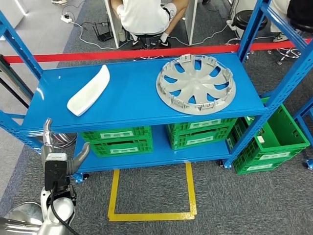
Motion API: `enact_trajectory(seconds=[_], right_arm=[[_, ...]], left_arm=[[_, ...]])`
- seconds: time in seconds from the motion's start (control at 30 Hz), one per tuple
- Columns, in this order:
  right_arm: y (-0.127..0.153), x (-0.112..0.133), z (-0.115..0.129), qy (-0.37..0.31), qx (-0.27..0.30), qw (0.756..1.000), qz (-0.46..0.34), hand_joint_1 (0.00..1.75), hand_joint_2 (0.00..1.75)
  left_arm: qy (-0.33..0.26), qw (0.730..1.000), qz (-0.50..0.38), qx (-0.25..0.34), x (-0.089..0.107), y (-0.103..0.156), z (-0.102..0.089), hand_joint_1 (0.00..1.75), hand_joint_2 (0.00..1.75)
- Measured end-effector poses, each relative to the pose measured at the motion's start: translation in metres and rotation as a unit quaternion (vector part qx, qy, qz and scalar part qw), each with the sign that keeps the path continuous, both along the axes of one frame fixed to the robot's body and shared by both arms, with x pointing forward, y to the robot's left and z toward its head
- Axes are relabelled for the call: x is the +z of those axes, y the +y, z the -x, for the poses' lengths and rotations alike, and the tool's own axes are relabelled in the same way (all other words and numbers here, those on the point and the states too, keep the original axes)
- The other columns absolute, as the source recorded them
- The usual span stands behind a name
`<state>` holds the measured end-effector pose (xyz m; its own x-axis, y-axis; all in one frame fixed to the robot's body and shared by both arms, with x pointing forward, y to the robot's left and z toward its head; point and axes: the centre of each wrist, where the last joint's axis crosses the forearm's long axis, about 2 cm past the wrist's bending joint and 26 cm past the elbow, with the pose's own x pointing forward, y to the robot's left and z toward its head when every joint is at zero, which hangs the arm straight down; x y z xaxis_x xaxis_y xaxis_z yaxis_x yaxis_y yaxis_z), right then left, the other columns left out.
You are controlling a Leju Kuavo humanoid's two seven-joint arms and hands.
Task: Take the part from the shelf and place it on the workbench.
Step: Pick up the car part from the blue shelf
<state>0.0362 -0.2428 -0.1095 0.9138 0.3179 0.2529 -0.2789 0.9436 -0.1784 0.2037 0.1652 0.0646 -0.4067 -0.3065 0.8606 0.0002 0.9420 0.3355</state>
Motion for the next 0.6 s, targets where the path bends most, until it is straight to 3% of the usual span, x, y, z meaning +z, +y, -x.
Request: enact_trajectory(seconds=[0.6], right_arm=[[-0.0007,0.0,-0.0002,0.002,0.003,1.0,0.002,0.0,1.75]], left_arm=[[0.004,1.0,0.001,0.003,-0.0013,0.0007,0.0026,0.0,1.75]])
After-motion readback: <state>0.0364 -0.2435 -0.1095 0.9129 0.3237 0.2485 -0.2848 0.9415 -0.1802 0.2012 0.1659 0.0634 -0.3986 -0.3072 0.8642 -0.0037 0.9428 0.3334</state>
